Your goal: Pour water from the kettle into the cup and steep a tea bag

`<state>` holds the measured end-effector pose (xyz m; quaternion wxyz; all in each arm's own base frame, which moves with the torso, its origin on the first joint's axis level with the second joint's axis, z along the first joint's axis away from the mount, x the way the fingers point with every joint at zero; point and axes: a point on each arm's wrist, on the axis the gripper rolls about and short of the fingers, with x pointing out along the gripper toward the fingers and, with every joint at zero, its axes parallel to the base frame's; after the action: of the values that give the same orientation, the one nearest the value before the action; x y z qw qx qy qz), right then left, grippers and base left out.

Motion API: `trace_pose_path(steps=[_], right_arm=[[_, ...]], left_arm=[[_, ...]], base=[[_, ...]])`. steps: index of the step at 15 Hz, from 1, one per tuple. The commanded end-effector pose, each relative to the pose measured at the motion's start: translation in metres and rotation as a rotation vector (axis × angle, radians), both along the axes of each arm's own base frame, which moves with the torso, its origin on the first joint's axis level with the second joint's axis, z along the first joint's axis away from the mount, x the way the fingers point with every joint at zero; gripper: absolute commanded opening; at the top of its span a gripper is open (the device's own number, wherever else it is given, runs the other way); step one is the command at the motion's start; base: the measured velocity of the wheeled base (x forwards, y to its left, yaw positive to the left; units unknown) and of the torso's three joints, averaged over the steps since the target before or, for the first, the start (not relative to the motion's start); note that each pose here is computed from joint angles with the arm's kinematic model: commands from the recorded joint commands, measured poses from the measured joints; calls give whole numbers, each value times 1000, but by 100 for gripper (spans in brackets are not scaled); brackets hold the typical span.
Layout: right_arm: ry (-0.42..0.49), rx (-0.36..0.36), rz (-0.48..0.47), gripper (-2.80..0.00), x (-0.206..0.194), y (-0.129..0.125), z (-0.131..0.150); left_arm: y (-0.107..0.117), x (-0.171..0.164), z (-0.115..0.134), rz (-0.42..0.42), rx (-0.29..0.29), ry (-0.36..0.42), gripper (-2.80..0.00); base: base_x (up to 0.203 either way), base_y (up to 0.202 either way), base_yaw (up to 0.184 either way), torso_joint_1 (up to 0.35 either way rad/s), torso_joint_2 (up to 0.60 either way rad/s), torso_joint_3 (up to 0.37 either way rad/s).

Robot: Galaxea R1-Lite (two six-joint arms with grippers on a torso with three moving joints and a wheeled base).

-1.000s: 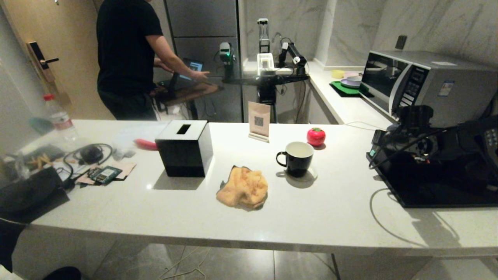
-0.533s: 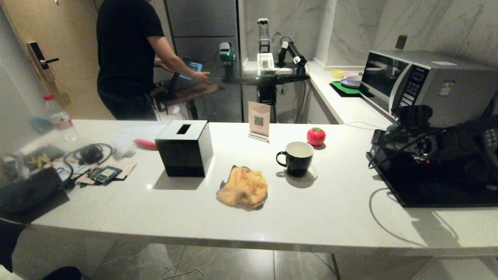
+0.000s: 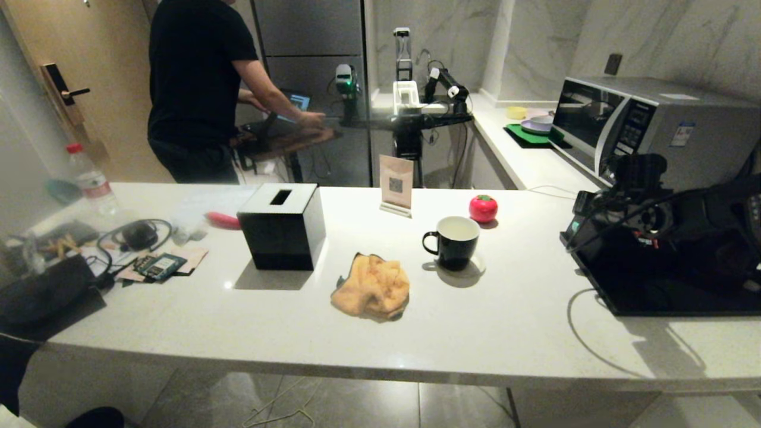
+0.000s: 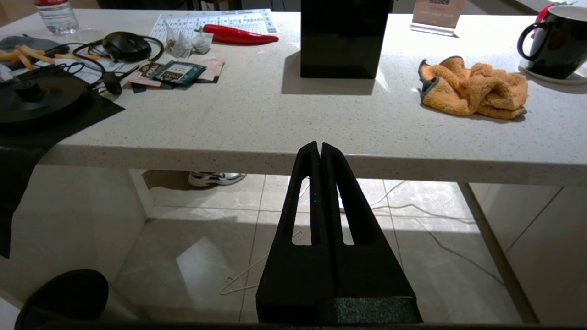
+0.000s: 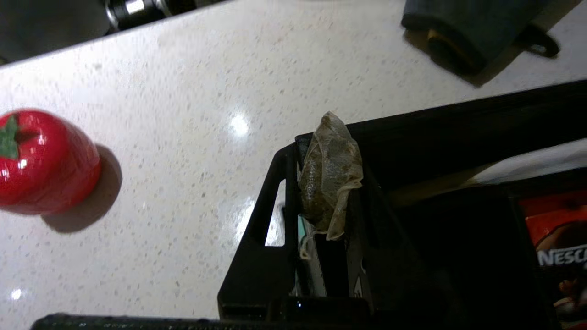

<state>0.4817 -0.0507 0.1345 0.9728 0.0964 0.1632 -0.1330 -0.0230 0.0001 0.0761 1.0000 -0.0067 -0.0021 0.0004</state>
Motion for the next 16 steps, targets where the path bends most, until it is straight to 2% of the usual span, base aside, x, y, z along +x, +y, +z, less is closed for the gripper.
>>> trace_pose_path(steps=[1,8,10,16], right_arm=[[-29,-3,-3,-280,-1,0,4],[2,-21,-17,-280,2,-1,-10],[-18,-22,-18,-280,4,-1,-13],[-3,-37,-10,-280,5,-1,-18]], left_arm=[[0,0,0,1,0,1,-280],[0,0,0,1,0,1,-280],[0,0,0,1,0,1,-280],[0,0,0,1,0,1,-280]], base=[[0,0,0,0,0,0],[0,0,0,0,0,0],[0,0,0,0,0,0],[0,0,0,0,0,0]])
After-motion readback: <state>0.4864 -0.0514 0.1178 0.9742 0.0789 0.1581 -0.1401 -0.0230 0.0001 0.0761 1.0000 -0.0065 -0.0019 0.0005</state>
